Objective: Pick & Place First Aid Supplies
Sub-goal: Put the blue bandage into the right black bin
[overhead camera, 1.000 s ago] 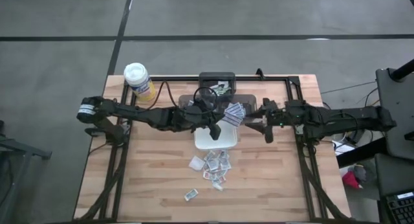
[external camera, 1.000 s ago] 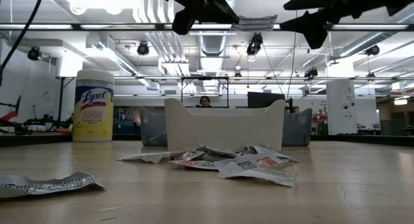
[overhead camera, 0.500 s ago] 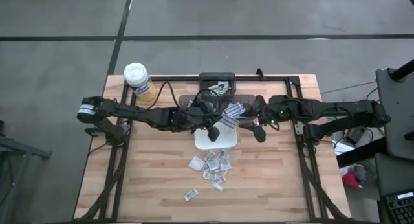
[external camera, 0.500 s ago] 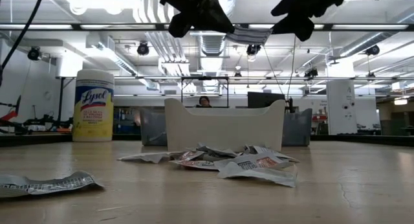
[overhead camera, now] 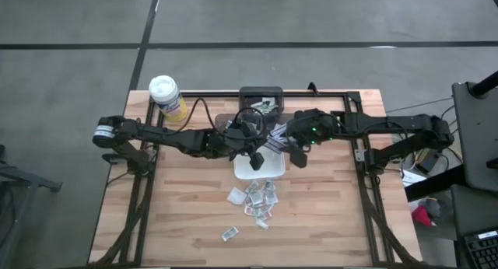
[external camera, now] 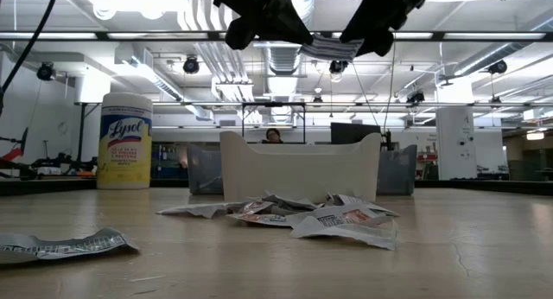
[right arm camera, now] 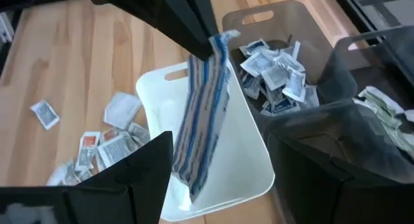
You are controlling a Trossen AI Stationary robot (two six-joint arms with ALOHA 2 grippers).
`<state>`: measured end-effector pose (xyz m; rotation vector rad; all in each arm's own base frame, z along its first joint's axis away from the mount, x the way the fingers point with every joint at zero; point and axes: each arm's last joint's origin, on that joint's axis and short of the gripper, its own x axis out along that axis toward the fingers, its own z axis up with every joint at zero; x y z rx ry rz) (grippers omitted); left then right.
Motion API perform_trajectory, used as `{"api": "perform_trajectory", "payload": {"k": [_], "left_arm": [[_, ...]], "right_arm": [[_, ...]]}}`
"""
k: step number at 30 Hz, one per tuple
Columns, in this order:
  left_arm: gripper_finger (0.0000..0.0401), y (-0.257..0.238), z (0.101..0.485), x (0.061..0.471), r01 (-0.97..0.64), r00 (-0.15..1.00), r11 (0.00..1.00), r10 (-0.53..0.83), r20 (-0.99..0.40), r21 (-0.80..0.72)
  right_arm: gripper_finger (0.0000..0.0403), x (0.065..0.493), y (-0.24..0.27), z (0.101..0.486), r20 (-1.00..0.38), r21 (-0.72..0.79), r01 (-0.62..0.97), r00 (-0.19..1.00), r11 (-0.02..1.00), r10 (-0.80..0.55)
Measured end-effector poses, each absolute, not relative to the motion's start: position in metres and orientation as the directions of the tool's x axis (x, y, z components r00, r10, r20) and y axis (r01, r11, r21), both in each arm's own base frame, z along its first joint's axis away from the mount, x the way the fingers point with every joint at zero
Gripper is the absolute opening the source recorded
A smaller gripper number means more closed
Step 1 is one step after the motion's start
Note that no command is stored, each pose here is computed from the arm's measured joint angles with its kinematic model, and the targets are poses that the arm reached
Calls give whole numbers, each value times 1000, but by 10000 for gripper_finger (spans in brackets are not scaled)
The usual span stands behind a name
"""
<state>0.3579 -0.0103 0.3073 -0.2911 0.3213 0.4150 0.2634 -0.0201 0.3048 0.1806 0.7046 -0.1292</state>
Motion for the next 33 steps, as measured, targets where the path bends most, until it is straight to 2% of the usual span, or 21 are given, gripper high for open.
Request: {"api": "perform_trajectory", "payload": {"k": [7,14,33], "left_arm": [[0,-10,306,357,-441,860,874,348,-373,-201],[0,-10,306,357,-447,858,872,355,-372,-199],[0,-10,303,356,-449,848,876,354,-394,-179]], "right_arm": [[240,280,-22,309,-714,68,143,698,987,-52],[205,295,-22,301,-756,74,134,654,988,-32],[42,295,-31,302,-753,107,139,658,984,-11]]}}
